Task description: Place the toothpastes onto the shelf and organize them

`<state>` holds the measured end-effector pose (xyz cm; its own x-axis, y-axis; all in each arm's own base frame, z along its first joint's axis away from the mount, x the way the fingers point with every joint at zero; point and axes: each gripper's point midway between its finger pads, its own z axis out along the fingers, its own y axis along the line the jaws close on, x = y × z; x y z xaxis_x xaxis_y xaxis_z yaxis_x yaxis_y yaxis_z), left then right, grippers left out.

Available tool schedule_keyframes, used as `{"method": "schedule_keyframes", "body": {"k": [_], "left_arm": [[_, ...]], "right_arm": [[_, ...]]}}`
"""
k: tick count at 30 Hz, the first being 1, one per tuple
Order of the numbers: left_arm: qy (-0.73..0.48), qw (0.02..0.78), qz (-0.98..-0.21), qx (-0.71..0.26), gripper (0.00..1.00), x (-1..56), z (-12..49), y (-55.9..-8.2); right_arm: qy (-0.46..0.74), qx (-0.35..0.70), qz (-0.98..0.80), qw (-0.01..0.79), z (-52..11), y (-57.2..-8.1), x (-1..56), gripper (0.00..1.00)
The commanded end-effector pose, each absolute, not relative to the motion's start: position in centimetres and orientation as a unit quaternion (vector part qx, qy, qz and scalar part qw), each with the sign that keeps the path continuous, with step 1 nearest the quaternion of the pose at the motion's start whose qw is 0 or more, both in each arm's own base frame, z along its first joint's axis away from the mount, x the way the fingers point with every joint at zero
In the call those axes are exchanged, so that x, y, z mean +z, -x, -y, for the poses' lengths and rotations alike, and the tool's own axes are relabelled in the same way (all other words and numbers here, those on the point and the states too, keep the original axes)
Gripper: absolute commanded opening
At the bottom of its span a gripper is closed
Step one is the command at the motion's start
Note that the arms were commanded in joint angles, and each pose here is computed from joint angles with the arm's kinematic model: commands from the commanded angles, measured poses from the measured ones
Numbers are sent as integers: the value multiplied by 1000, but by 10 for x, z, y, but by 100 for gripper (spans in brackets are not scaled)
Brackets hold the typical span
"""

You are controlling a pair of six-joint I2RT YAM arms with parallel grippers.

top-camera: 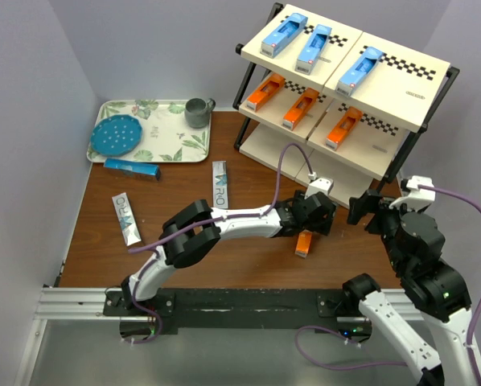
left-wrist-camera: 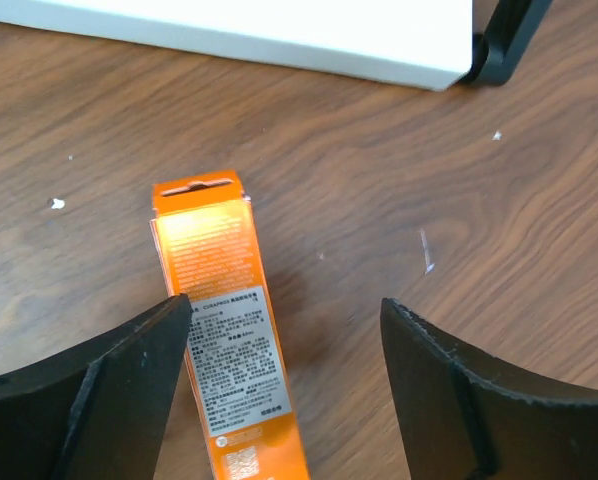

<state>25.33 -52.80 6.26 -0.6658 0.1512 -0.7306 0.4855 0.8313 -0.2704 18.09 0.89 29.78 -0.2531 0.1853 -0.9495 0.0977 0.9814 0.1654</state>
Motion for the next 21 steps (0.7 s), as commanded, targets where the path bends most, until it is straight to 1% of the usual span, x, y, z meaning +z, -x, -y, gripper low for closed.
{"method": "schedule_keyframes", "body": {"k": [1,3,5,6,12,14,17,21], "left_arm": [[-153,353,-904,-189,79,37,523,-257],[-155,348,-907,-177,75,30,521,-256],[-158,345,-909,-173,67,26,521,-257],[-158,343,-910,-172,66,24,521,-256],[-159,342,-914,-150,65,19,508,-255],[-158,353,-910,-151,64,28,503,-257],[-155,349,-914,-140,62,25,488,-261],[-153,339,-919,-130,61,15,475,-260]], "right_arm": [[-82,41,-787,611,-10,-179,297,98],[-77,42,-784,615,-11,-179,296,98],[-67,39,-783,617,-12,-179,296,98],[-64,38,-784,616,-12,-180,295,98],[-56,44,-781,620,-16,-181,297,98],[-53,43,-785,616,-17,-183,296,98],[-53,51,-789,610,-21,-183,295,98],[-55,60,-794,603,-26,-185,289,98]]}}
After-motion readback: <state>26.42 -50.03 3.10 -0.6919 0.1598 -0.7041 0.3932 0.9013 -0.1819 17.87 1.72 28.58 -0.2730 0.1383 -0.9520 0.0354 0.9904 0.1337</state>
